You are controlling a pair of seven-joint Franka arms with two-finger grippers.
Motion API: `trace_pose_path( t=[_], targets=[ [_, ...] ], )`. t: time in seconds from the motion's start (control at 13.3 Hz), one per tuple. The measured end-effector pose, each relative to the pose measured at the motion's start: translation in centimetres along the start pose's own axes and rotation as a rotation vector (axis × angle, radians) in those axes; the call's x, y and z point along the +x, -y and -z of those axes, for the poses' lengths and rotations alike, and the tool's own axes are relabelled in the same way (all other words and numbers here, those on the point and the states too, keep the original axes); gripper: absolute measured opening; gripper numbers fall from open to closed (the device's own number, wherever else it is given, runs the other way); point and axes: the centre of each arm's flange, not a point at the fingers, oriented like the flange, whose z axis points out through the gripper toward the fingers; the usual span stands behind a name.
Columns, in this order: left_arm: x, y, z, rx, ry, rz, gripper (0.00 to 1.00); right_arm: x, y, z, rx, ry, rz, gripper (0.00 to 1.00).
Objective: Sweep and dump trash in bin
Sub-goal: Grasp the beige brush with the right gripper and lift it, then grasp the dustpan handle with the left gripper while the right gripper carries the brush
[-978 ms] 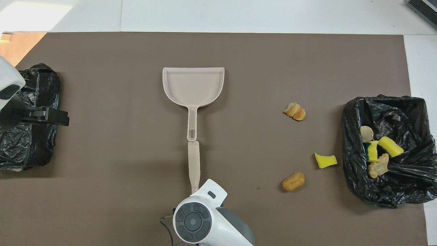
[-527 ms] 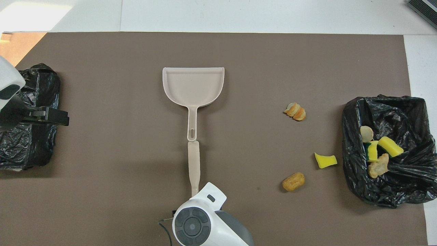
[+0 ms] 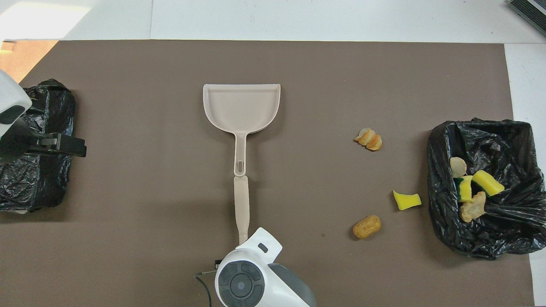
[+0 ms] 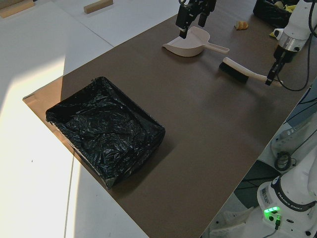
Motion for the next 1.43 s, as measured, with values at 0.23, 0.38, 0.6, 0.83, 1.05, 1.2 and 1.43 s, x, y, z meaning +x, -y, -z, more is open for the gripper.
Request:
trace_pose_path(
  t=[0.23,0.38,0.6,0.83,1.05,1.2,1.43],
  targets=[
    [0.0,0.0,0.0,0.0,0.0,0.0,1.0,0.5,-2.0,3.9,-0.043,-0.008,-0.037,0.26],
    [0.1,-0.1,0.1,0.0,-0.007,0.005,1.0,1.2,-5.7,8.6,-0.103,-0.007,-0.065,0.26],
    [0.3,-2.4,0.5,-0.003,-0.041,0.051,1.0,1.6,-11.3,12.6,-0.198,0.046,-0.105,0.26],
    [0.4,-7.7,-0.3,-0.009,-0.05,-0.008,1.0,2.5,-14.3,11.9,-0.274,0.086,-0.15,0.26],
    [1.4,-13.6,-3.6,-0.021,-0.043,-0.088,1.0,4.6,-19.0,11.1,-0.375,0.099,-0.167,0.26],
    [2.3,-17.2,-6.6,-0.033,-0.048,-0.093,1.0,5.8,-22.5,10.3,-0.435,0.109,-0.165,0.26],
    [3.2,-23.3,-12.8,-0.047,-0.045,-0.07,1.0,6.8,-27.4,9.1,-0.481,0.141,-0.229,0.26]
  ],
)
